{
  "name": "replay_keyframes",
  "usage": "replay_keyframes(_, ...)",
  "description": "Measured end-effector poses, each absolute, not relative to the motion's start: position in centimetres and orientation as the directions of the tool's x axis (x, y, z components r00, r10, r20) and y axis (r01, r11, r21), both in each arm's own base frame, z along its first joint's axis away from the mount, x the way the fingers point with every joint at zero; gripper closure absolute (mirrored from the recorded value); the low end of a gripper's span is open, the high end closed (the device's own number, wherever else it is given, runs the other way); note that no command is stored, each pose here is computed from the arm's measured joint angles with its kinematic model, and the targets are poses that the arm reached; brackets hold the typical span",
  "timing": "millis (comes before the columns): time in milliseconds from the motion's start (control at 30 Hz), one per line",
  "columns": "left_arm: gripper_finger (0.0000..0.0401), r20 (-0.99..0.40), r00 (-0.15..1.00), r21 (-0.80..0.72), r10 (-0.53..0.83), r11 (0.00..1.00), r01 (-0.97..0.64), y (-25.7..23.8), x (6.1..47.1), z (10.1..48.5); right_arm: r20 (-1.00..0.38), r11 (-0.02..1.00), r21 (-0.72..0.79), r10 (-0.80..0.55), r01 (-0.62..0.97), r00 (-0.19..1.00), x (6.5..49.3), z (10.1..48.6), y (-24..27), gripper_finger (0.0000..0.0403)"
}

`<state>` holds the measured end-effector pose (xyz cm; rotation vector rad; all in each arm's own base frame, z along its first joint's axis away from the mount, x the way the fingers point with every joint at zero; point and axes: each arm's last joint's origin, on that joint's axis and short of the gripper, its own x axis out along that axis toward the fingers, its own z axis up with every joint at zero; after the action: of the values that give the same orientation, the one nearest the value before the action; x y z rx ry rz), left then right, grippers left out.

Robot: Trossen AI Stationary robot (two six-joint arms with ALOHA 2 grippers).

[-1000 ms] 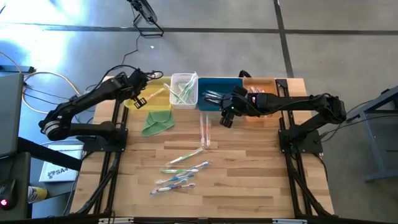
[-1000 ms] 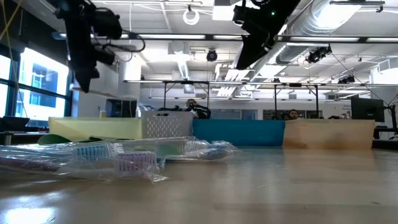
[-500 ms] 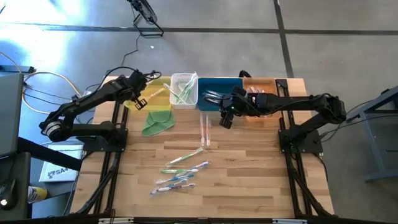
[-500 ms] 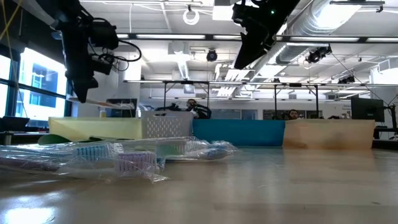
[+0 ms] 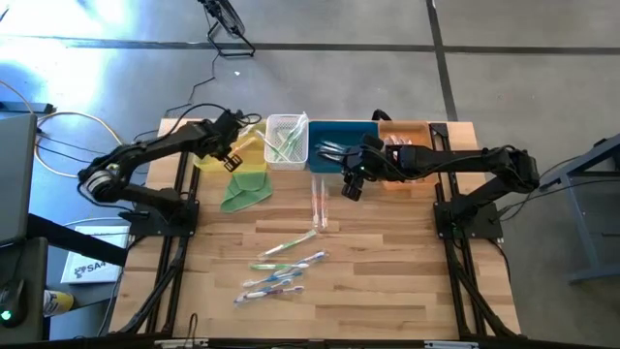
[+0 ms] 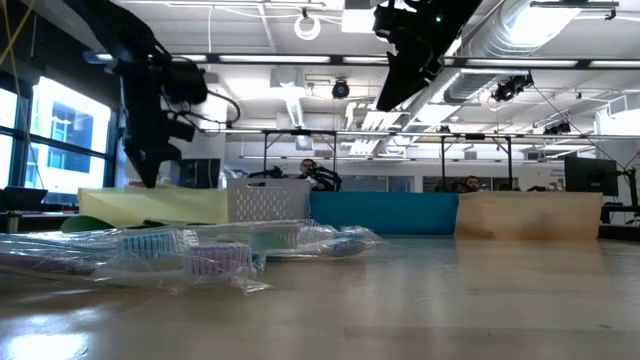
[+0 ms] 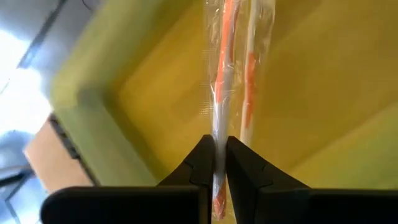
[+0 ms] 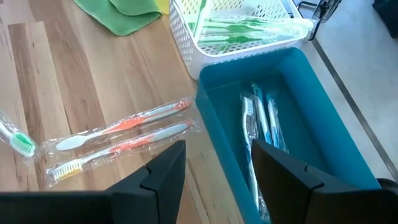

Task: Pick & Place Toothbrushes
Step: Put the orange toothbrush into the yellow bin

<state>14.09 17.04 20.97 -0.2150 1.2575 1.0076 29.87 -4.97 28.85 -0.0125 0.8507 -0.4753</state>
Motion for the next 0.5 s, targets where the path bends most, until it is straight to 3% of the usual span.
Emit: replay_keyframes(500,0.0379,-0.888,-0.089,0.376,0.451,0.601,-0.705,18.8,15.7,17.5,-0.72,0.896,-0.198,-0.408,0.398,0.561,29.9,28.8,-5.0,0.0227)
